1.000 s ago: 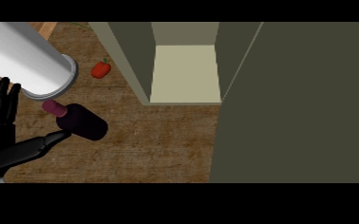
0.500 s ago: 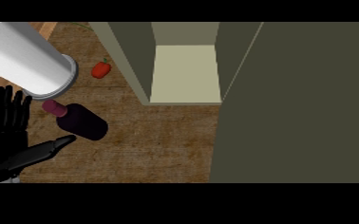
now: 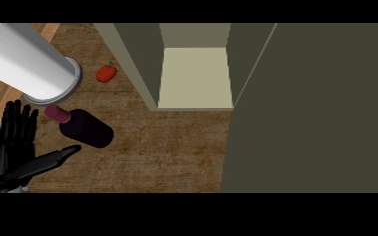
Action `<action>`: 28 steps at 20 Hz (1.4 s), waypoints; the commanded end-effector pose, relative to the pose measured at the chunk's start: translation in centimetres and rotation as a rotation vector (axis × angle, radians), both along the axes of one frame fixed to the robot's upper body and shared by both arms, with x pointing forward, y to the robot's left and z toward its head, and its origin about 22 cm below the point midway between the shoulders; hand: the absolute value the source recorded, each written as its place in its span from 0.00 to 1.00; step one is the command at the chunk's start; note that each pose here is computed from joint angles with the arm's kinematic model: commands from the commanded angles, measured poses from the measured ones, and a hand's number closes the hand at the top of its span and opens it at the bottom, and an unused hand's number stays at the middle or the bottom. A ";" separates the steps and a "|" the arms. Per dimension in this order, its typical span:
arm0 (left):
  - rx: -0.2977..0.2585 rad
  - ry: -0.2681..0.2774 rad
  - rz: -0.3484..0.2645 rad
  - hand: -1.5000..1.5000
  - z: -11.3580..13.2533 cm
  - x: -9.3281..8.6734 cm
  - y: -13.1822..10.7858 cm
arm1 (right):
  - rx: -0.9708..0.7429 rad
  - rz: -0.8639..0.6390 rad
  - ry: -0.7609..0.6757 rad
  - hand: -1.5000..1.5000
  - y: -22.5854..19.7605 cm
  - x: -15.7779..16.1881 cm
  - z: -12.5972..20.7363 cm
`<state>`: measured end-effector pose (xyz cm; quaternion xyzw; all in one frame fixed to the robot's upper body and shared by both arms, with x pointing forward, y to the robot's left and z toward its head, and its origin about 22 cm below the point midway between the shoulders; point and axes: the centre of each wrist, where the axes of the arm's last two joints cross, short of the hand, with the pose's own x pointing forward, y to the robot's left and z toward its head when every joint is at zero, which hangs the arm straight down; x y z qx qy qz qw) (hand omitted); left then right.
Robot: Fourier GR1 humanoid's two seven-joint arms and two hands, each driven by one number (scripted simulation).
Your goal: Pick up the wine, place it into the cabinet and close the cabinet
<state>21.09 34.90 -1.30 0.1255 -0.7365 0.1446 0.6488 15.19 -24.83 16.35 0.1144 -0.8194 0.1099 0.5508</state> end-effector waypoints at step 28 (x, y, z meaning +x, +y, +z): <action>-0.028 0.094 -0.108 0.00 -11.8 2.6 0.2 | 0.025 0.054 -0.043 0.00 -0.2 -2.4 1.2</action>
